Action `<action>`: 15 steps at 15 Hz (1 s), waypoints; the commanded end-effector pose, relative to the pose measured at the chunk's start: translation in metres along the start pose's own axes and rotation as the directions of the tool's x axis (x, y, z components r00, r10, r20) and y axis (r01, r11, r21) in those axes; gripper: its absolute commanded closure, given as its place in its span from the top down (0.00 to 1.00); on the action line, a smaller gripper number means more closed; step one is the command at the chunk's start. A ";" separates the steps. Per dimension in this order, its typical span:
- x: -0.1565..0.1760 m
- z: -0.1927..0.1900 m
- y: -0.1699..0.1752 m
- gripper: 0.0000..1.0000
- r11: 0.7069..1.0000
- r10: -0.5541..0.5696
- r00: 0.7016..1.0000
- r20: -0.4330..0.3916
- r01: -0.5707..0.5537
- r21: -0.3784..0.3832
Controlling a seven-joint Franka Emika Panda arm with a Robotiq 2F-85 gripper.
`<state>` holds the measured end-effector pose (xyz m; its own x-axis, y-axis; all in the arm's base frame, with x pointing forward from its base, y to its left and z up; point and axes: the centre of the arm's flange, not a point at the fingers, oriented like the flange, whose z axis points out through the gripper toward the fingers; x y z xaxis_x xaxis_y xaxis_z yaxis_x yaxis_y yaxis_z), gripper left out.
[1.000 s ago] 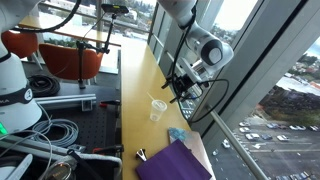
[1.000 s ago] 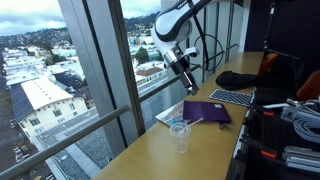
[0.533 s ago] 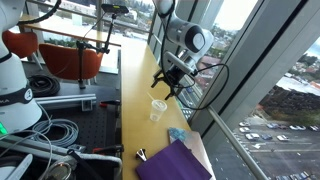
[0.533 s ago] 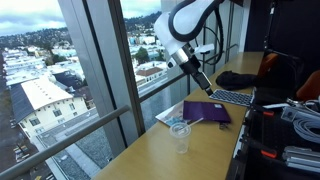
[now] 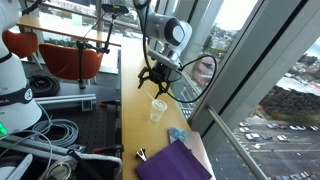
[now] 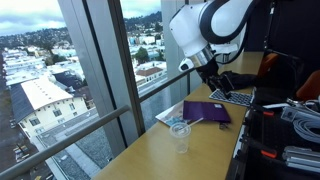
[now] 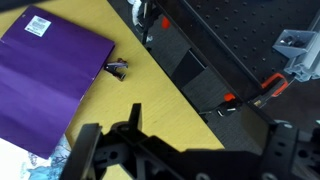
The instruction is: Pick up the clear straw and put it into the cup through the top hole of the lid
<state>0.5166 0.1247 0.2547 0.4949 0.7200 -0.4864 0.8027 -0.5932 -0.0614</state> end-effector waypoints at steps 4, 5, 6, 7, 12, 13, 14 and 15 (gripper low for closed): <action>0.012 0.011 0.013 1.00 0.998 -0.067 0.996 -0.051 0.067 -0.009; 0.022 0.013 0.018 1.00 0.995 -0.093 0.992 -0.088 0.091 -0.030; 0.028 0.014 0.020 1.00 0.991 -0.126 0.985 -0.119 0.120 -0.054; 0.036 0.013 0.021 1.00 0.986 -0.159 0.975 -0.155 0.148 -0.083; 0.062 -0.002 0.004 1.00 0.953 -0.289 0.927 -0.240 0.256 -0.162; 0.066 -0.006 -0.001 1.00 0.950 -0.301 0.924 -0.238 0.269 -0.160; 0.069 -0.011 -0.006 1.00 0.948 -0.307 0.923 -0.234 0.275 -0.159; 0.071 -0.017 -0.010 1.00 0.947 -0.311 0.921 -0.235 0.277 -0.165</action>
<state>0.5451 0.1701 0.2249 0.3139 0.9183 -0.2413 0.9420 -0.3329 -0.0414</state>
